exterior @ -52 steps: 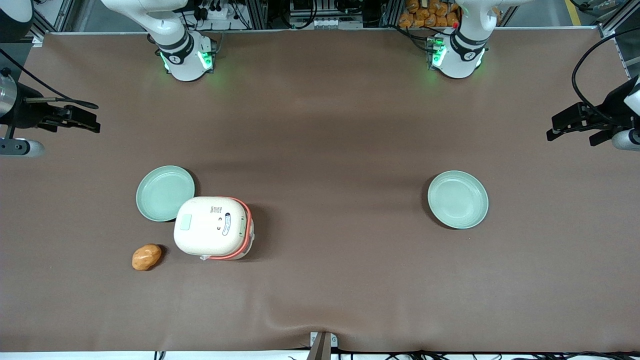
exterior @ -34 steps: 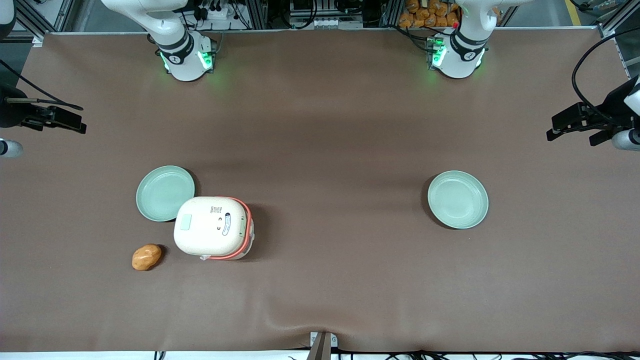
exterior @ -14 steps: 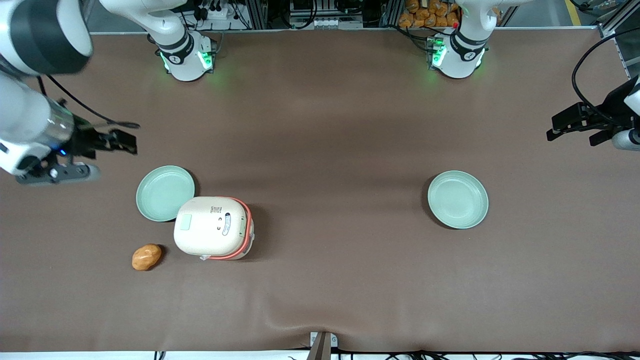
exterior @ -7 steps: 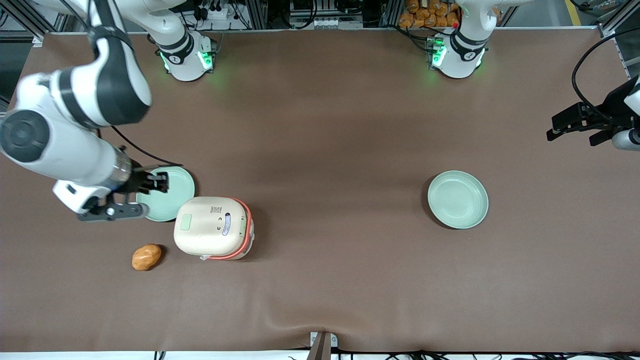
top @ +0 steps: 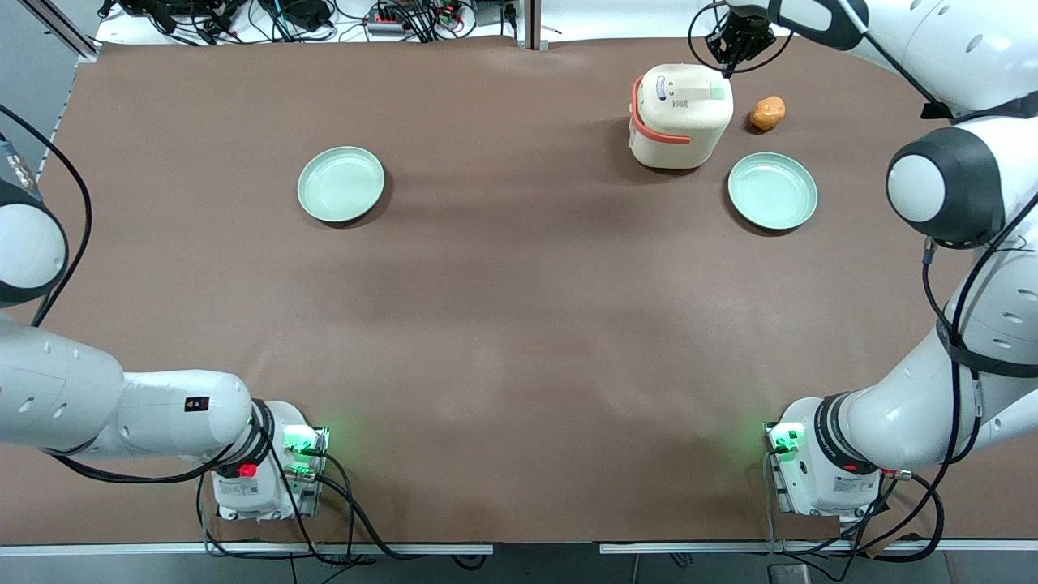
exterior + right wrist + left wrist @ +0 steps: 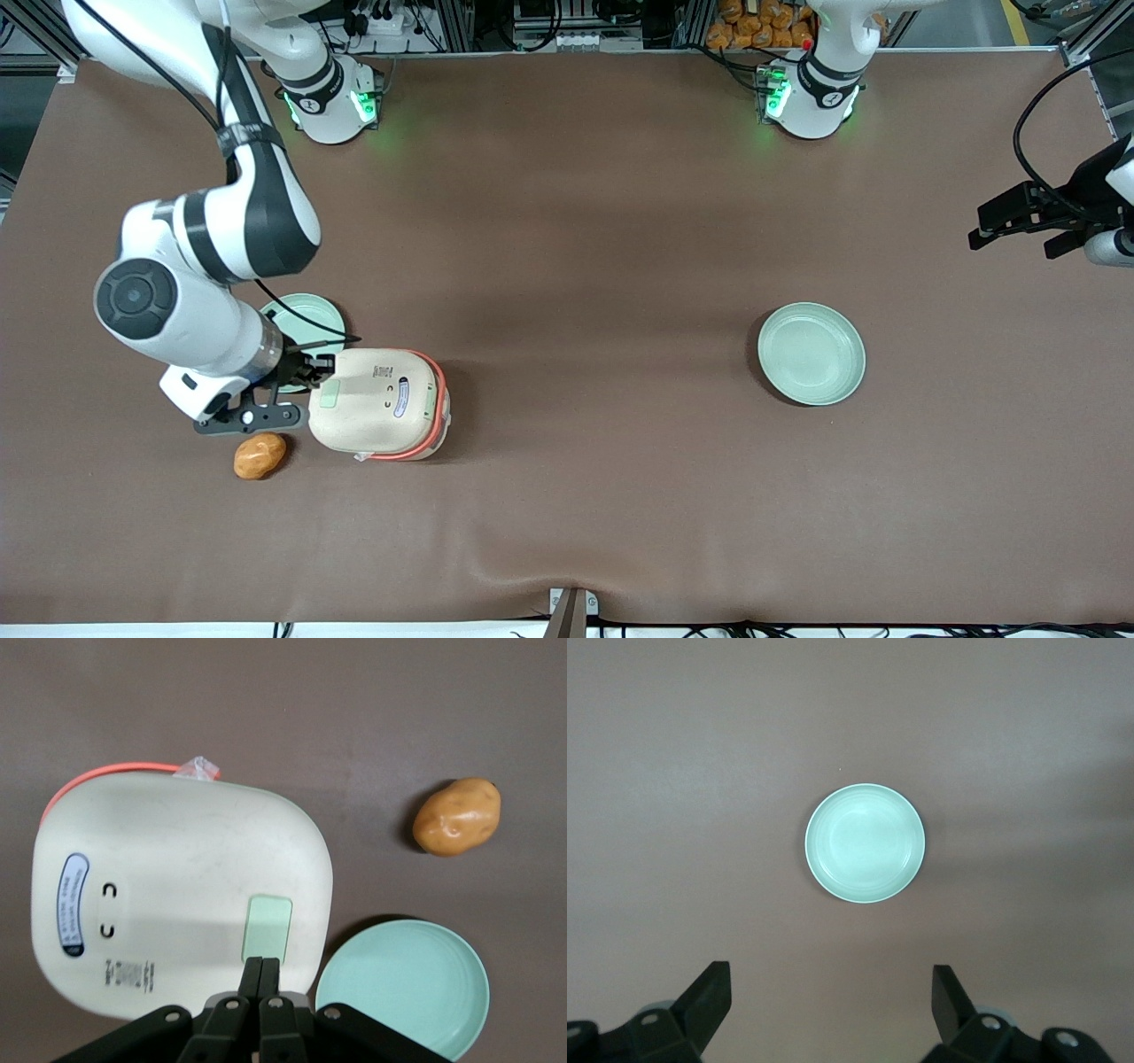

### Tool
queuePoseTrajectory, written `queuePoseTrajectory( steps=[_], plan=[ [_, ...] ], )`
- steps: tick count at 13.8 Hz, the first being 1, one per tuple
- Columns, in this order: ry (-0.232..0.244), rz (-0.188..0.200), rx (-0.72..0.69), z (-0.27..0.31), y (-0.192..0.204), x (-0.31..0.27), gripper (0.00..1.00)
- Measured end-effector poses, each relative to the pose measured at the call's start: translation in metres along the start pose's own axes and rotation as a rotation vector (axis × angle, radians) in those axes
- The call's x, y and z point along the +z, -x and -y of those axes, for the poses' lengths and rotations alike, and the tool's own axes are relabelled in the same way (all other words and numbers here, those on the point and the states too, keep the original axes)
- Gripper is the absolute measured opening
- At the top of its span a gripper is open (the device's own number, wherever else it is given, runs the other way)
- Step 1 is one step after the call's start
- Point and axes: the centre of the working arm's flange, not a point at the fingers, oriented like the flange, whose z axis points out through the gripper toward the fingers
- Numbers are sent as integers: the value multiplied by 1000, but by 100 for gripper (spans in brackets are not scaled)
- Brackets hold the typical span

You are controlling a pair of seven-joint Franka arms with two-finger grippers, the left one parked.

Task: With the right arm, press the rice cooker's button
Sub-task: 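Press down on the rice cooker's lid button with the right gripper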

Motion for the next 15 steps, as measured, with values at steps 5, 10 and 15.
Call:
queuePoseTrajectory(
  steps=[5,10,15],
  plan=[
    [3,-7,0,1,-8,25,1],
    [6,13,1,1,-7,37,1],
    [5,15,0,2,-7,40,1]
  ],
)
